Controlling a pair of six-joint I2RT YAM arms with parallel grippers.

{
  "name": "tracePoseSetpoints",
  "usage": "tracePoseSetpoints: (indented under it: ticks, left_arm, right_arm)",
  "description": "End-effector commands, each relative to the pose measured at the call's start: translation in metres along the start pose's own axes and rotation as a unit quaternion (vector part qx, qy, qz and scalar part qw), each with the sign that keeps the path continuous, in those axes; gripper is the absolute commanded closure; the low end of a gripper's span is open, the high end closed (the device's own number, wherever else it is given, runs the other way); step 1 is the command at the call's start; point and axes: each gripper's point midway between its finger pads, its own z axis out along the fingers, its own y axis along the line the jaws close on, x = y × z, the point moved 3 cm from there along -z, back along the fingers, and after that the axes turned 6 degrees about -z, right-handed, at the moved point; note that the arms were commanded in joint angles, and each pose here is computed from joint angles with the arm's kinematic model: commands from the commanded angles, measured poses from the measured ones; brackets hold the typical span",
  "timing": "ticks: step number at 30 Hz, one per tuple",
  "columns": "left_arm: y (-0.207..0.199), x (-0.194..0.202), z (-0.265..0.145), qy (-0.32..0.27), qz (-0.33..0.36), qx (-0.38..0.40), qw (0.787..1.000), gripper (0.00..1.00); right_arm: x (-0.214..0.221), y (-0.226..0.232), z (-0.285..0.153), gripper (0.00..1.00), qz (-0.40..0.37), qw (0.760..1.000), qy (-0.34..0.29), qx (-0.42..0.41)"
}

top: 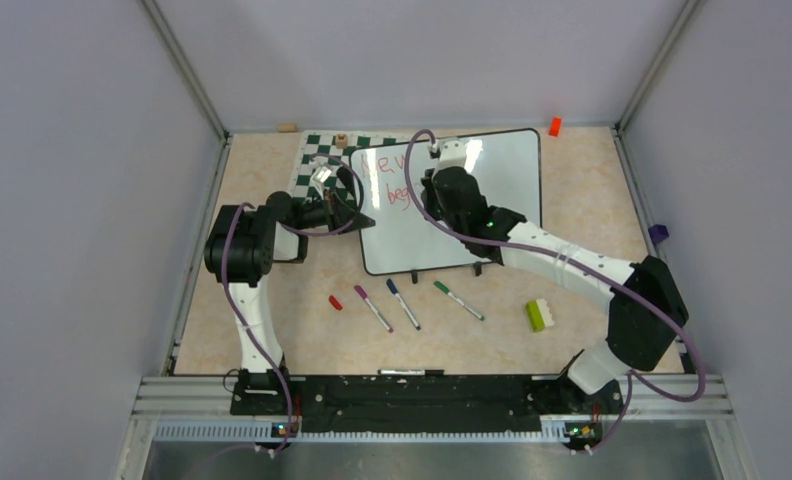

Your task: Write a sentence on the whiteboard

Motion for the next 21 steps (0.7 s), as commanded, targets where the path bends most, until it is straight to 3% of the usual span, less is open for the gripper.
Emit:
tracePoseSetpoints:
  ticks: [1,21]
  left_arm:
    - [0.0,-0.007,0.002,-0.003,0.131,0.013,0.991,1.0]
    - [0.0,-0.007,0.002,-0.002,0.13,0.013,0.991,1.0]
  right_arm:
    - [-0.027,0.007,0.006,1.0,0.006,0.999,-0.034,-0.017]
    - [-0.023,0.003,0.014,1.0,0.003,1.0,-0.029,0.006]
